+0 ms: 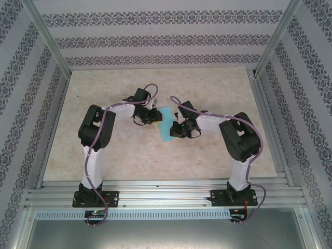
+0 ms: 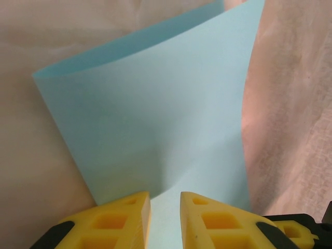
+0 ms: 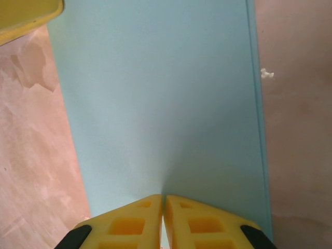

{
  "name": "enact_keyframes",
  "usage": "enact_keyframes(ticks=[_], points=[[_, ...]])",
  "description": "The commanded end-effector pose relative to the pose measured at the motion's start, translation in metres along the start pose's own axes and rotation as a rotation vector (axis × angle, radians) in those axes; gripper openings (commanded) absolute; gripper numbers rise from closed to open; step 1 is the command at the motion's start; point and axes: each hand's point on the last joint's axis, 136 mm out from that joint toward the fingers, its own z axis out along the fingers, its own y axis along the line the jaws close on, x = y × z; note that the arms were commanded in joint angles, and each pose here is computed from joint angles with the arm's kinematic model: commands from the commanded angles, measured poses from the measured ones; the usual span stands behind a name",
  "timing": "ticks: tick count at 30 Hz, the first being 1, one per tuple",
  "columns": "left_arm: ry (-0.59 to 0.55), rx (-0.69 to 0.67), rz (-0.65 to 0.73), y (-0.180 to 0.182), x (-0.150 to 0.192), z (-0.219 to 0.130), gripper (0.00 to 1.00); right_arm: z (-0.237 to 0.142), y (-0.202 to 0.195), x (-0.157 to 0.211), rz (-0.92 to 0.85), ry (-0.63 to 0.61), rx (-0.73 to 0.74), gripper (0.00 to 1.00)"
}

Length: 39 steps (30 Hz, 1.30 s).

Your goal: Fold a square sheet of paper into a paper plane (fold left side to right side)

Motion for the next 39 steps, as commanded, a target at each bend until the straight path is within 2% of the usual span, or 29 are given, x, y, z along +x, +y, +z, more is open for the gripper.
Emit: enact_keyframes(ticks=[1,16,31,34,39], points=[[-0.057,-0.108,-0.005,0.038,-0.025,-0.006,0.24,0.017,-0.054,0.047,0.04,0.147,0.212,0.13],[-0.117,-0.256,0.027,0.063,-0.071,-0.005,0.24,0.017,-0.052,0.049,0.038,0.149,0.215,0.13],[-0.194,-0.218,-0.015,0.074,-0.117,-0.019,0.27,0.017,-0.051,0.052,0.042,0.152,0.21,0.13],[-0.216,-0.214,-0.024,0.075,-0.124,-0.027,0.27,0.017,-0.05,0.051,0.044,0.149,0.207,0.13],[-0.287,-0.189,0.048,0.048,-0.125,-0.065,0.27,0.017,-0.044,0.047,0.043,0.137,0.178,0.13]])
